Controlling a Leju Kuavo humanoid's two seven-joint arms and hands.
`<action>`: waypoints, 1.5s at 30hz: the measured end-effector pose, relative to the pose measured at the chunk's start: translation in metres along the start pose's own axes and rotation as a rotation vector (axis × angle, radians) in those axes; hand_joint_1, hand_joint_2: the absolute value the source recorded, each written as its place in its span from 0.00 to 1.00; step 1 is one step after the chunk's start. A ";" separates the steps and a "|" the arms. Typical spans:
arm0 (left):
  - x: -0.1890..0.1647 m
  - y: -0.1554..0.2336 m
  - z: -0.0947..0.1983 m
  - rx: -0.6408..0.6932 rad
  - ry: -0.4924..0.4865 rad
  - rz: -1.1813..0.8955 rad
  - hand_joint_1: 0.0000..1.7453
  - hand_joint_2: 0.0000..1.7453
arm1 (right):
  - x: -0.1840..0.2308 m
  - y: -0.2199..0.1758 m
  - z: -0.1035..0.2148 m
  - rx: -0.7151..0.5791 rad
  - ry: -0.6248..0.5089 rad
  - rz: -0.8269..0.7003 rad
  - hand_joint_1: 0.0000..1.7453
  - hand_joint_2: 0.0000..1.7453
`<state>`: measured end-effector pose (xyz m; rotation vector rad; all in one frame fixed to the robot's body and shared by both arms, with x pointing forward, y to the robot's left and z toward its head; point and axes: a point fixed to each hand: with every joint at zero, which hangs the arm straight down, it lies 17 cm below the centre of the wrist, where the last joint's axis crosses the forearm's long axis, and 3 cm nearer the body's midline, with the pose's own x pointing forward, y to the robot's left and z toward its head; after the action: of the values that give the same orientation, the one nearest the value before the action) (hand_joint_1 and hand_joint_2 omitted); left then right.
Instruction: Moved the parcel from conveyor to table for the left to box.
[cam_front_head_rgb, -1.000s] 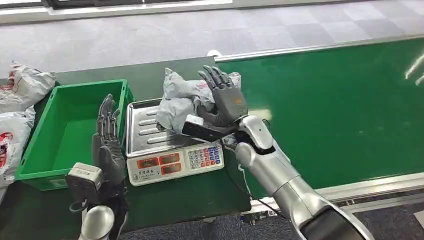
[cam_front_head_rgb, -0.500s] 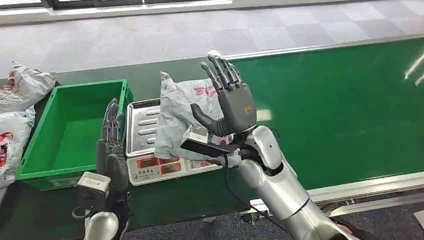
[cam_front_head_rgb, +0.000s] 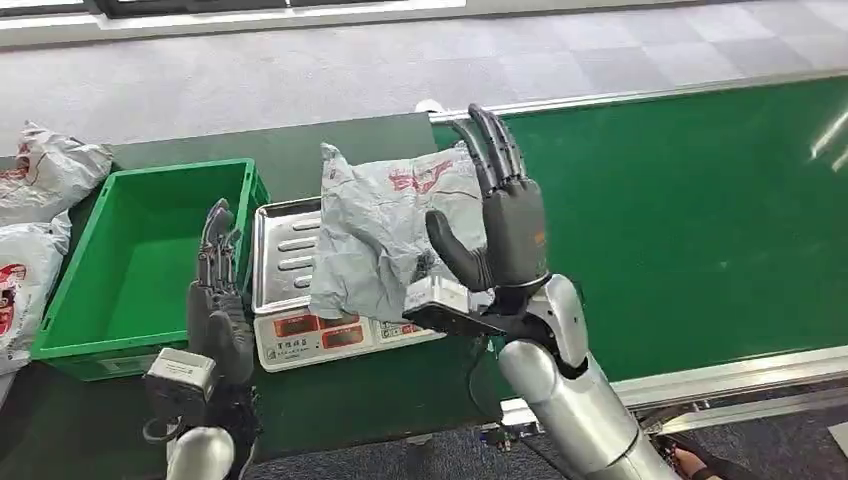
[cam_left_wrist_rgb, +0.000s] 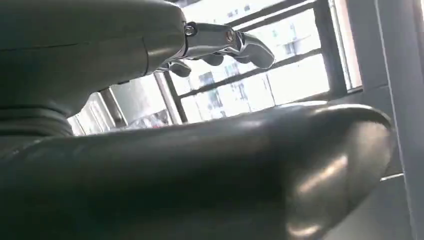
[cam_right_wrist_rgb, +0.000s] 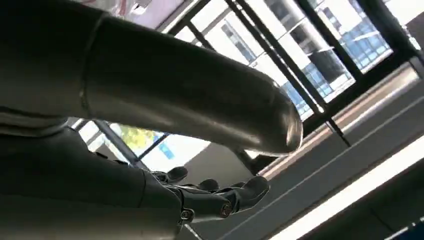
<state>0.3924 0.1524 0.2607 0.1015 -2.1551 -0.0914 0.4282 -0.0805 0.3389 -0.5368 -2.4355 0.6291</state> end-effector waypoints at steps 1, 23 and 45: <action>0.001 0.000 -0.002 -0.020 -0.008 -0.072 0.00 1.00 | 0.007 -0.006 0.014 -0.008 -0.015 -0.018 0.00 1.00; -0.095 -0.036 -0.142 -0.744 -0.026 -0.975 0.00 1.00 | 0.012 -0.146 0.168 -0.311 0.130 0.039 0.00 1.00; -0.164 -0.106 -0.092 -1.185 0.159 -0.965 0.00 1.00 | -0.005 -0.123 0.155 -0.294 0.139 -0.026 0.00 1.00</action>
<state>0.5636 0.0627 0.1651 0.4129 -1.4134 -1.7674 0.3095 -0.2311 0.2894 -0.6413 -2.4099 0.2134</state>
